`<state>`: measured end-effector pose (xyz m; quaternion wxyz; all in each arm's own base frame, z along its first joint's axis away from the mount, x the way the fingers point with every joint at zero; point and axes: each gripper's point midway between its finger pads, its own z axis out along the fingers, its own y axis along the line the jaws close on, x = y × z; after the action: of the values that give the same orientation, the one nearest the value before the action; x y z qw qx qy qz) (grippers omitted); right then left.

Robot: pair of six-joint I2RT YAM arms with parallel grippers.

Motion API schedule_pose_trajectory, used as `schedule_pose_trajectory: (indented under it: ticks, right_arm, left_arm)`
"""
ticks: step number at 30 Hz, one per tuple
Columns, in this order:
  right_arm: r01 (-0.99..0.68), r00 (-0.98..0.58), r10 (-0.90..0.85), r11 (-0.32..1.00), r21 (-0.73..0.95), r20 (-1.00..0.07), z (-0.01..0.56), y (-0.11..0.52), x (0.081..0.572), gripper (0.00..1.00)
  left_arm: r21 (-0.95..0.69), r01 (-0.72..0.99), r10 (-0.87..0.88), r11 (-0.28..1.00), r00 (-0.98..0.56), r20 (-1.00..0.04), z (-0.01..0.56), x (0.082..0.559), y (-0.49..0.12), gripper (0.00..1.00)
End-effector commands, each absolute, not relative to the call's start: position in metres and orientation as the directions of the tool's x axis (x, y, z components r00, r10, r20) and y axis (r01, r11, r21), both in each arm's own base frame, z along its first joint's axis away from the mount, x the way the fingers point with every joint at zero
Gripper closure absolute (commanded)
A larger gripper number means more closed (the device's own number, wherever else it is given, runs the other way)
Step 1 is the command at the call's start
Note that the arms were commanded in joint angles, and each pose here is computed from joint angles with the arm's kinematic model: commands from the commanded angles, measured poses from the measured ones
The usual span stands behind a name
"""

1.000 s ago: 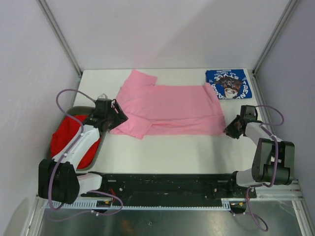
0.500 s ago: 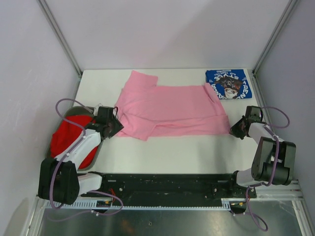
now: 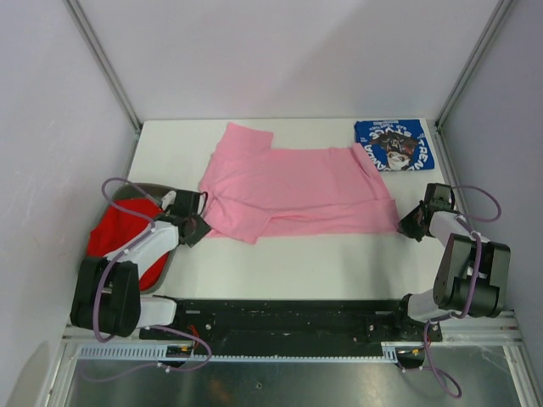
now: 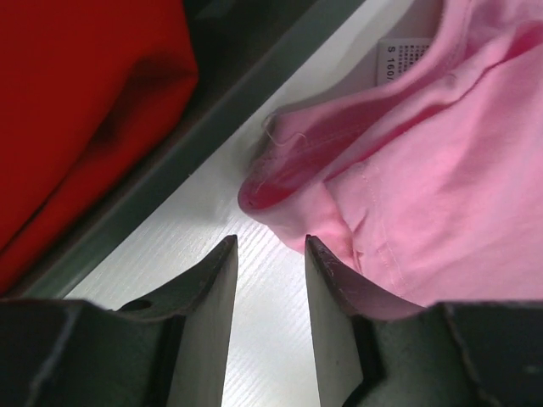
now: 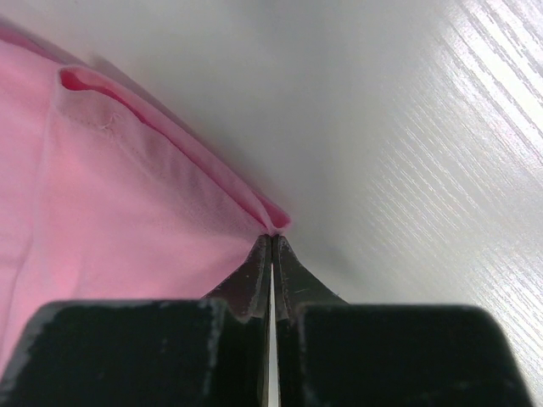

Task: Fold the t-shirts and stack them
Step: Fold the flattened tshirt in 1/3 of the way

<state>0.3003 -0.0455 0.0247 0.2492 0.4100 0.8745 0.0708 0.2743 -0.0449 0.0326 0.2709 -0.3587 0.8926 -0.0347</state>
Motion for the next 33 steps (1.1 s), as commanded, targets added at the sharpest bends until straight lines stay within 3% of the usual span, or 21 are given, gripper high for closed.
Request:
schedule_pose_trajectory:
  ticks: [1,17,21,27,33]
  right_arm:
    - [0.685,-0.537,0.745,0.659,0.311,-0.395,0.022,-0.052,0.301,1.0]
    - [0.699,-0.538,0.746,0.655,0.287,-0.393,0.021,-0.055,0.295,1.0]
    - [0.699,-0.539,0.747,0.655,0.288,-0.389,0.02,-0.054,0.296,1.0]
    - [0.701,-0.545,0.747,0.655,0.282,-0.38,0.018,-0.053,0.293,1.0]
    - [0.715,-0.546,0.754,0.647,0.265,-0.367,0.013,-0.054,0.29,1.0]
  left_arm:
    - [-0.242,-0.659,-0.676,0.713,-0.551,-0.49,0.031,0.283,-0.037,0.58]
    - [-0.261,-0.649,-0.674,0.715,-0.541,-0.502,0.029,0.294,-0.04,0.6]
    - [-0.257,-0.648,-0.668,0.717,-0.533,-0.52,0.031,0.292,-0.036,0.52]
    - [-0.229,-0.667,-0.663,0.709,-0.52,-0.539,0.029,0.3,-0.029,0.51]
    - [-0.205,-0.668,-0.652,0.716,-0.534,-0.538,0.021,0.308,-0.03,0.64]
